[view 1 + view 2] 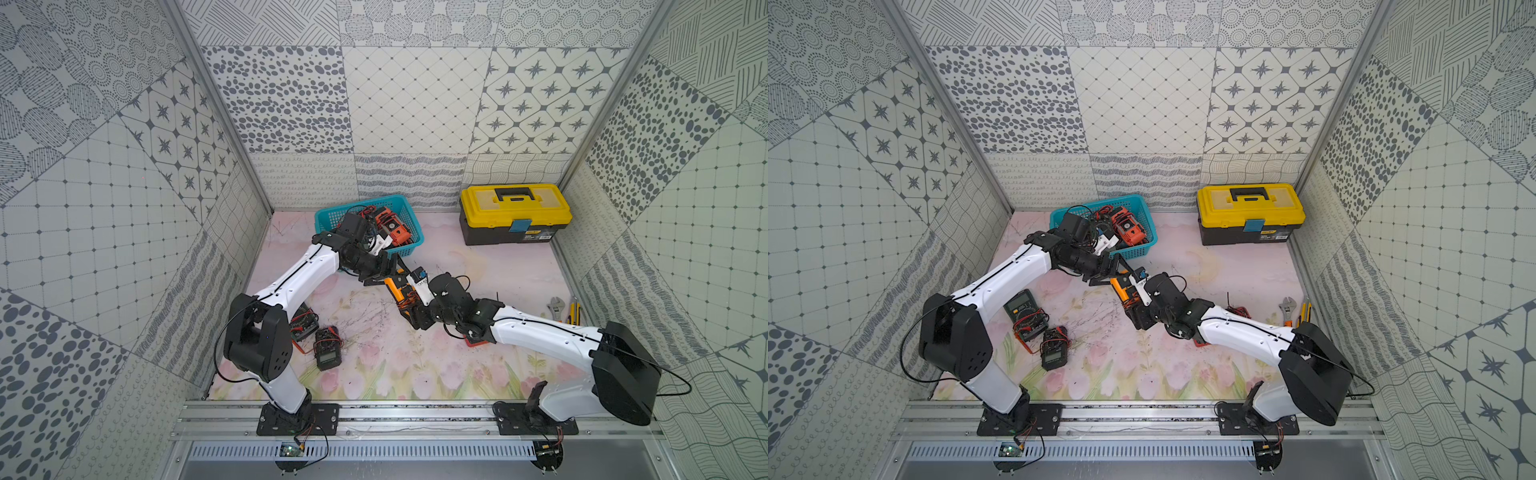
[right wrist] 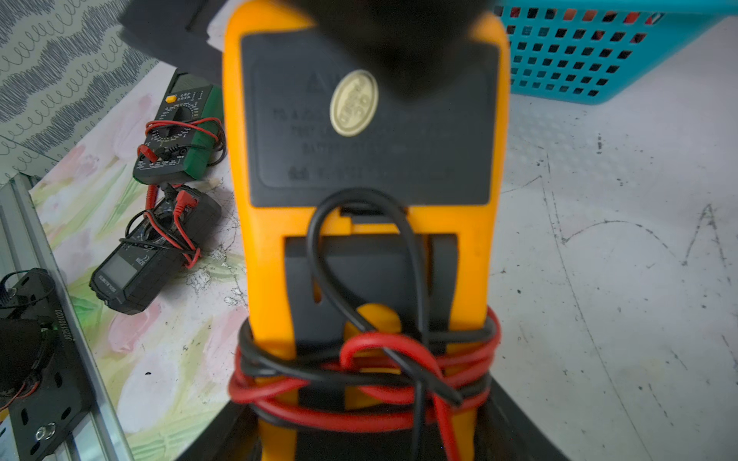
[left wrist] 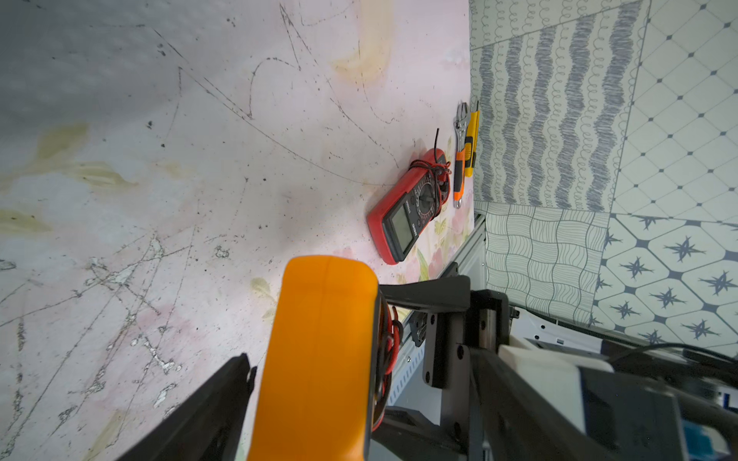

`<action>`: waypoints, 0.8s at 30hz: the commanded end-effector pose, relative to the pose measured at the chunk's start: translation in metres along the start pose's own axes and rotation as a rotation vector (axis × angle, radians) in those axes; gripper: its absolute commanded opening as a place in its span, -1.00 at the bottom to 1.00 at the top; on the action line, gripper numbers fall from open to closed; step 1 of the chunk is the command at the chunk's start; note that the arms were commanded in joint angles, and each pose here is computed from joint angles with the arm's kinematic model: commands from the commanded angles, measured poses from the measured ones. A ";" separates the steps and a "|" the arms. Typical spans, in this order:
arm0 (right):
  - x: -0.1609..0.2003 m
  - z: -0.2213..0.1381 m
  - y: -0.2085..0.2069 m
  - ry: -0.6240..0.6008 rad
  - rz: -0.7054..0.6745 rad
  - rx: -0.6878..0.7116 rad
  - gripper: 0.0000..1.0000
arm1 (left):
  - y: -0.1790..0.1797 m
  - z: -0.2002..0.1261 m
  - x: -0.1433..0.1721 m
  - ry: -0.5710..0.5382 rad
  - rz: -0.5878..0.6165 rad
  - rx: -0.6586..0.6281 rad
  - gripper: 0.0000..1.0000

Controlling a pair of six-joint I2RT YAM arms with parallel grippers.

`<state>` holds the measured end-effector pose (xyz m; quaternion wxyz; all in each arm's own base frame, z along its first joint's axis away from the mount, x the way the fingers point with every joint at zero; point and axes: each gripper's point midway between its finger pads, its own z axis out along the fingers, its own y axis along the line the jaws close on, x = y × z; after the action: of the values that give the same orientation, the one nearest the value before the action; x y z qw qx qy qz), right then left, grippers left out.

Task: Put the multimeter into the basket
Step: Pick up the multimeter from the center of the board.

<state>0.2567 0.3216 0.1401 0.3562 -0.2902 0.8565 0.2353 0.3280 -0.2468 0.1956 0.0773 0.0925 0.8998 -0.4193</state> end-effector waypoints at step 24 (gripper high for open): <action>-0.051 -0.030 0.003 -0.146 0.037 0.029 0.90 | -0.026 -0.025 -0.006 -0.065 0.179 -0.014 -1.00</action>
<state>0.2595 0.3191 0.1557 0.3651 -0.2779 0.8573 0.2335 0.3230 -0.2485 0.2060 0.0916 0.1309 0.8928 -0.4211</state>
